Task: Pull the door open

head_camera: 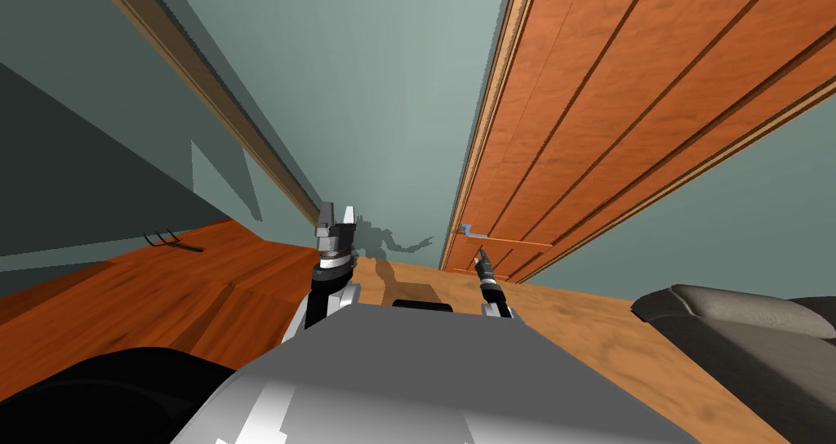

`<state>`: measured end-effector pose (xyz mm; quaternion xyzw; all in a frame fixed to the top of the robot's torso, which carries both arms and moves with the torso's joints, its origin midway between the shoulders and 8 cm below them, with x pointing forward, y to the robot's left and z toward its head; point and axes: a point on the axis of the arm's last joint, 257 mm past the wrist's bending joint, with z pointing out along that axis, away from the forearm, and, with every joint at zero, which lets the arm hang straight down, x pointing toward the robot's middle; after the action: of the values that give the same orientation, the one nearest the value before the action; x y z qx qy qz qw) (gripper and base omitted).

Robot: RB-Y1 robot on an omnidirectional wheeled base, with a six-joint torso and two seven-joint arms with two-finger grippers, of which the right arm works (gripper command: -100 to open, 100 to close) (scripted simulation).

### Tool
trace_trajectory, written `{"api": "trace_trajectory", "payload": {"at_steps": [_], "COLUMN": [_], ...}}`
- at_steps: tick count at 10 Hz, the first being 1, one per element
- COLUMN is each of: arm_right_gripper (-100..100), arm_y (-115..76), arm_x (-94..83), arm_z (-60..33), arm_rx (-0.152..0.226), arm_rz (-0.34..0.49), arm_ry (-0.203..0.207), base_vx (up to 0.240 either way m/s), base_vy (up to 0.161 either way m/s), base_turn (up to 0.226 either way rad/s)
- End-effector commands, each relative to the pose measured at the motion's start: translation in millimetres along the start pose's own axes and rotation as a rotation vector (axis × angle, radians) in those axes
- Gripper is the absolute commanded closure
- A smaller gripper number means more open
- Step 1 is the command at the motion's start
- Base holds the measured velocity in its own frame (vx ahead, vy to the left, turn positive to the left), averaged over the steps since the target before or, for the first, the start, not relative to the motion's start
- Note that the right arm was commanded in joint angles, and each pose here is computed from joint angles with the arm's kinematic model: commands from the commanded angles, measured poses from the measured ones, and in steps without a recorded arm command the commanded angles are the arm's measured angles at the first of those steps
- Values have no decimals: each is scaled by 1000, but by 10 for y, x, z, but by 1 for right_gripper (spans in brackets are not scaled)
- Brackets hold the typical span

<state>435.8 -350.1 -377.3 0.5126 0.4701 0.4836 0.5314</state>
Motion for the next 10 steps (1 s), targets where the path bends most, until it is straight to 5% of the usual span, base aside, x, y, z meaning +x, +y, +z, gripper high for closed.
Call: {"api": "trace_trajectory", "payload": {"at_steps": [1,4,10], "arm_right_gripper": [-100,-100,-100], "arm_y": [-70,-121,-153], "arm_x": [-37,-56,-689], "arm_z": [-29,-43,-272], "arm_rx": [16,26,32], "arm_rz": [1,2,2], "arm_ry": [-5,-8,-86], "base_vx": [92,67,181], "base_vy": [-39,-32,25], "base_turn": [33,21,133]}}
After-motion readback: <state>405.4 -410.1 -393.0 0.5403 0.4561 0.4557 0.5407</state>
